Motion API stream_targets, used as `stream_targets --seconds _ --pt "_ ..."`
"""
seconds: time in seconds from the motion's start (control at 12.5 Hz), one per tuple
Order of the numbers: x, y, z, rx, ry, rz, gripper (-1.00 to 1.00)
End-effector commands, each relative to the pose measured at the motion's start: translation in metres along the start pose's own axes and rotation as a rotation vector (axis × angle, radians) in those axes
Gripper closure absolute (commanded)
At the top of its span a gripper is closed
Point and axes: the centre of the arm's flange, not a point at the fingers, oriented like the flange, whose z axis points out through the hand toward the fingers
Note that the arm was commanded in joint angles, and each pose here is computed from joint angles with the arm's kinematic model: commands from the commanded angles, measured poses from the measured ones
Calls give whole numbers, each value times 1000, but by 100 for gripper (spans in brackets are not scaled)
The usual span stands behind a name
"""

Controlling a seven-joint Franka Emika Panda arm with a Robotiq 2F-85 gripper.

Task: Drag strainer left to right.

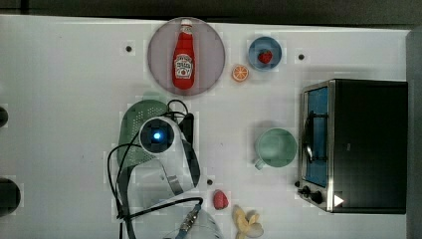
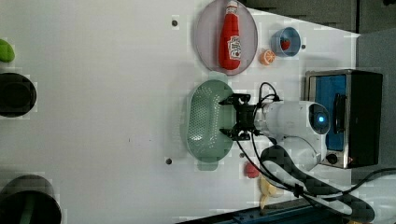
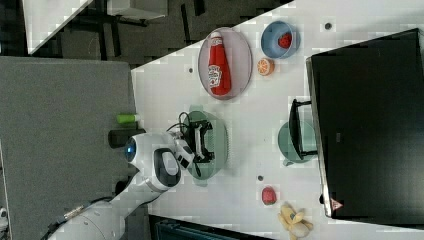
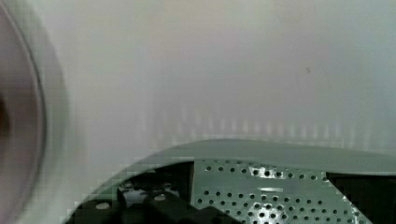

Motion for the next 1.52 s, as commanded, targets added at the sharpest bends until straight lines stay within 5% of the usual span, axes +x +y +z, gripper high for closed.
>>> stream_targets --seconds 0.08,0.96,1.52 --pt "63 -2 7 -29 23 -1 -100" --pt "206 -8 0 2 96 -2 -100" --pt "217 -14 -10 21 106 -83 -100"
